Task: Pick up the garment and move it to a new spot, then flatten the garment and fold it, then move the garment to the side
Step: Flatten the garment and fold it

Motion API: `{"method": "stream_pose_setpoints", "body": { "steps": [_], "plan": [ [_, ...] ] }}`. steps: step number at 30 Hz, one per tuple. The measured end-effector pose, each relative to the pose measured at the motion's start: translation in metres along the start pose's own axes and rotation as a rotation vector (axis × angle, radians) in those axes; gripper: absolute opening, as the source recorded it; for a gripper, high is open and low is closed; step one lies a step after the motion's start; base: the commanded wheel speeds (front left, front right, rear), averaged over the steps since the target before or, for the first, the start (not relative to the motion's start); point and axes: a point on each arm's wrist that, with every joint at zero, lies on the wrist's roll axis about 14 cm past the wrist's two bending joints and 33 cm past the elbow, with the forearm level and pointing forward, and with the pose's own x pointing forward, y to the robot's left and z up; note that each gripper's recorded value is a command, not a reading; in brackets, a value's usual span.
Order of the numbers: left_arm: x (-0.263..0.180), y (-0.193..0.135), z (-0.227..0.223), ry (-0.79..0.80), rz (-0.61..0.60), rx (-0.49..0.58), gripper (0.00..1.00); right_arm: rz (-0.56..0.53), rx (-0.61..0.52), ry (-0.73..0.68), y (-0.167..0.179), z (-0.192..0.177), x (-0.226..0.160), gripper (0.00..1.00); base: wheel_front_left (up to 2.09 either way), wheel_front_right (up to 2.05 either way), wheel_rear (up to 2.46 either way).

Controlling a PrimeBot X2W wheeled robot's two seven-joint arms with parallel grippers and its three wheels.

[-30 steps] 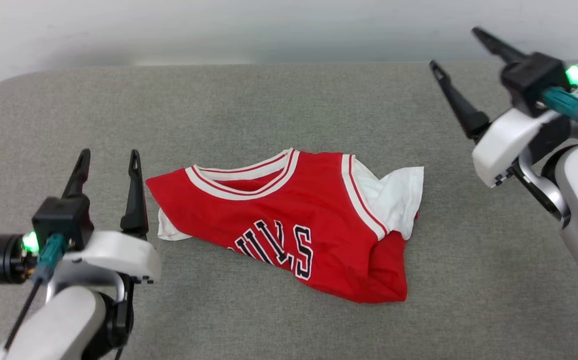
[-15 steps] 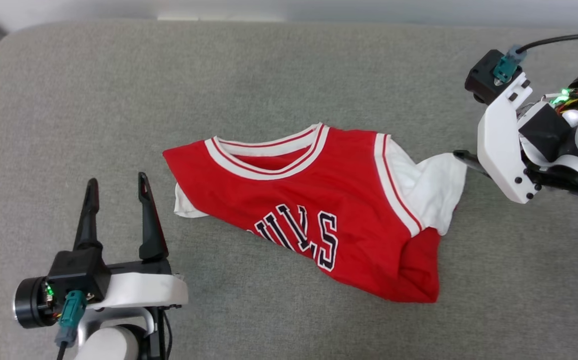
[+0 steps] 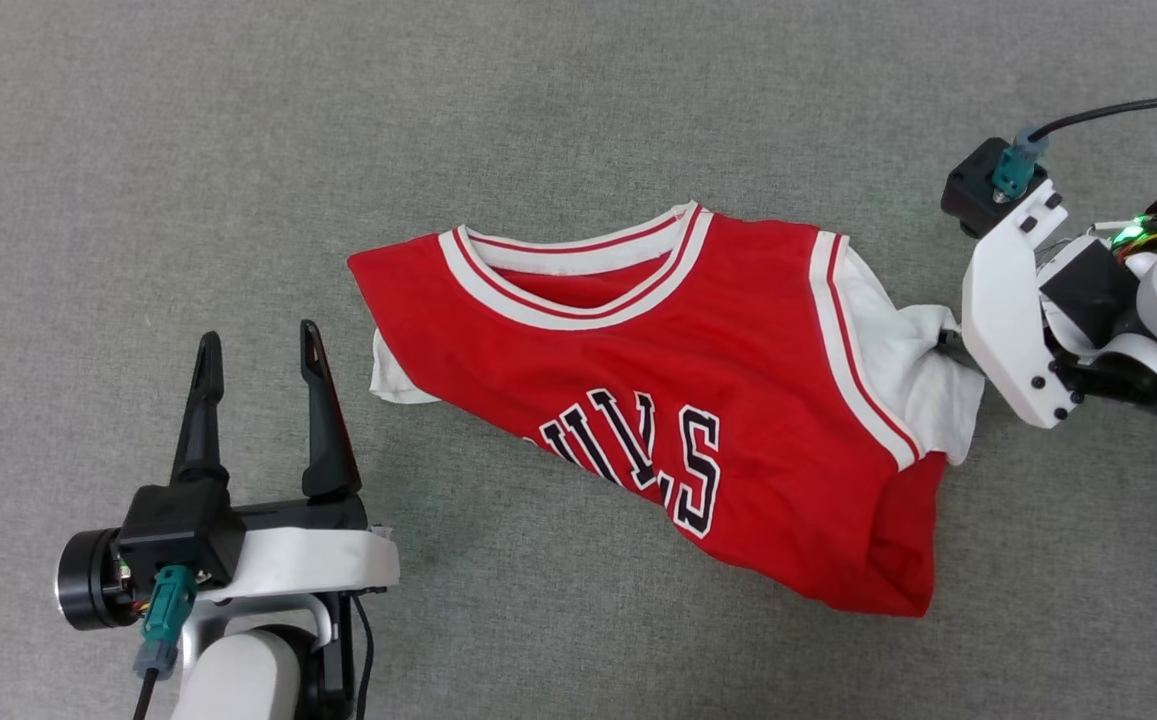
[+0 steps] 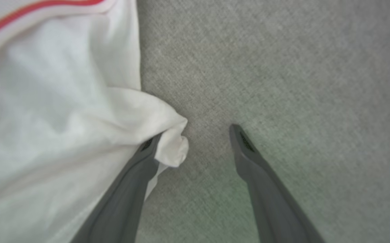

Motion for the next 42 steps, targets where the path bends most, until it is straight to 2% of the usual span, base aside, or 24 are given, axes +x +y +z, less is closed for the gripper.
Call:
{"method": "stream_pose_setpoints", "body": {
  "steps": [1,6,12,16,21,26,31,34,38,39,40,42],
  "plan": [
    [0.0,0.001,0.001,-0.004,-0.001,0.003,1.0,-0.001,-0.004,-0.014,0.001,0.001,-0.001,0.0,0.0,0.0,0.0],
    [-0.004,0.003,0.006,-0.019,-0.002,0.007,1.0,-0.012,-0.024,-0.124,0.007,0.014,-0.016,0.0,0.0,0.0,0.0],
    [-0.015,0.005,0.011,-0.029,-0.005,0.007,1.0,-0.104,-0.05,-0.301,-0.014,0.031,-0.069,0.0,0.0,0.0,0.0],
    [-0.018,-0.002,0.013,-0.035,-0.031,-0.001,1.0,-0.181,-0.024,-0.354,-0.036,0.016,-0.107,0.0,0.0,0.0,0.0],
    [-0.018,-0.011,0.016,-0.047,-0.061,-0.01,1.0,-0.268,0.058,-0.334,-0.064,-0.028,-0.138,0.0,0.0,0.0,0.0],
    [-0.018,-0.019,0.011,-0.032,-0.088,-0.008,1.0,-0.272,0.213,-0.198,-0.068,-0.1,-0.125,0.0,0.0,0.0,0.0],
    [-0.016,-0.022,0.001,-0.008,-0.103,-0.003,1.0,-0.229,0.318,-0.061,-0.049,-0.155,-0.092,0.0,0.0,0.0,0.0],
    [-0.015,-0.023,-0.001,-0.001,-0.107,-0.001,1.0,-0.219,0.353,-0.042,-0.043,-0.164,-0.082,0.0,0.0,0.0,0.0],
    [-0.015,-0.02,-0.002,0.004,-0.106,0.002,1.0,-0.249,0.37,-0.108,-0.048,-0.158,-0.085,0.0,0.0,0.0,0.0],
    [-0.016,-0.019,-0.002,0.005,-0.109,0.003,1.0,-0.264,0.361,-0.132,-0.05,-0.155,-0.088,0.41,0.0,0.0,0.0],
    [-0.016,-0.018,-0.002,0.003,-0.108,0.005,1.0,-0.278,0.349,-0.162,-0.052,-0.15,-0.092,1.0,0.0,0.0,0.0],
    [-0.014,-0.015,0.004,-0.014,-0.106,0.004,1.0,-0.315,0.326,-0.248,-0.059,-0.136,-0.105,1.0,0.0,0.0,0.0]
  ]
}}
